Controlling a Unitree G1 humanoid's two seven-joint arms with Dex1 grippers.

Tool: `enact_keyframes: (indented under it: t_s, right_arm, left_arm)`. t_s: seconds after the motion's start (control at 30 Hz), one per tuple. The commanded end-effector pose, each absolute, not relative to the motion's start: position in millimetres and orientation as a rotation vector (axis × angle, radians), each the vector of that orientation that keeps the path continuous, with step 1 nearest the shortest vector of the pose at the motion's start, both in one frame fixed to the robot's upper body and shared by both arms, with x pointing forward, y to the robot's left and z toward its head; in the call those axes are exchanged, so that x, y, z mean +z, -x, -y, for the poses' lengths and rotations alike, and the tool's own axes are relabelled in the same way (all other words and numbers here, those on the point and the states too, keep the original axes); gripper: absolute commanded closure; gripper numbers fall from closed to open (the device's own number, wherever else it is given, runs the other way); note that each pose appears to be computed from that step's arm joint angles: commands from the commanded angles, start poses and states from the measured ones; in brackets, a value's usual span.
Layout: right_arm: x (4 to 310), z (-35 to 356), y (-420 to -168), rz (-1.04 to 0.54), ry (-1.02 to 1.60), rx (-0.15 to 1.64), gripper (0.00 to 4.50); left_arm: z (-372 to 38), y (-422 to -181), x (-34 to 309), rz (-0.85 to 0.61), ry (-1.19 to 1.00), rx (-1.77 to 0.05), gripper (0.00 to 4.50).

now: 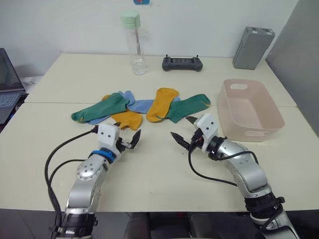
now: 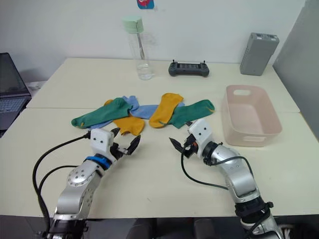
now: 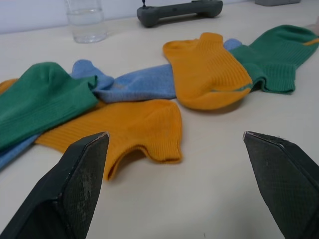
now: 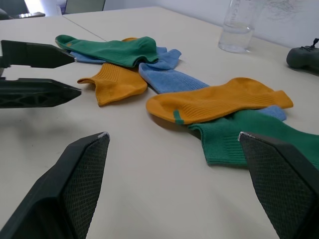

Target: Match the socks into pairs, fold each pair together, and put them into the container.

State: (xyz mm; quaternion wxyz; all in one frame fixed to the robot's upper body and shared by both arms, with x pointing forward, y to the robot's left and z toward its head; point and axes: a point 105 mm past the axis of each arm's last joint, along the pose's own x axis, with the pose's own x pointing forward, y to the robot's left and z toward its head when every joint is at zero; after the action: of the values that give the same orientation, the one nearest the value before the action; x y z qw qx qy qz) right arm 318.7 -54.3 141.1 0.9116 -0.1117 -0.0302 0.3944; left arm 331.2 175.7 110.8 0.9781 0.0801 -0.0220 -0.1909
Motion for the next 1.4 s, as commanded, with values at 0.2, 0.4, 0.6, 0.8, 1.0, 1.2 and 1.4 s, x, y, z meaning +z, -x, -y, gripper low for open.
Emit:
enact_keyframes:
  t_s: [0.2,0.4,0.6,0.8,1.0,1.2,1.4]
  right_arm:
    - [158,55,-319,0.126,0.239,0.789,0.06]
    - [159,55,-320,0.129,0.24,0.781,0.06]
    - [159,56,-321,0.129,0.239,0.771,0.0]
    - [160,57,-321,0.131,0.241,0.765,0.0]
    - [159,57,-321,0.129,0.241,0.762,0.0]
    - [158,59,-321,0.128,0.242,0.759,0.0]
    - [161,74,-323,0.124,0.256,0.743,0.0]
  left_arm:
    - [-139,-360,118,0.07,-0.305,-0.517,0.0]
    - [-124,-377,114,0.06,-0.375,-0.542,0.0]
    - [-118,-385,106,0.032,-0.393,-0.558,1.24]
    - [-126,-397,115,0.058,-0.368,-0.494,3.02]
    - [-135,-396,119,0.075,-0.33,-0.494,4.49]
    - [-148,-383,128,0.069,-0.314,-0.552,4.49]
    - [-145,-340,132,-0.008,-0.317,-0.798,4.49]
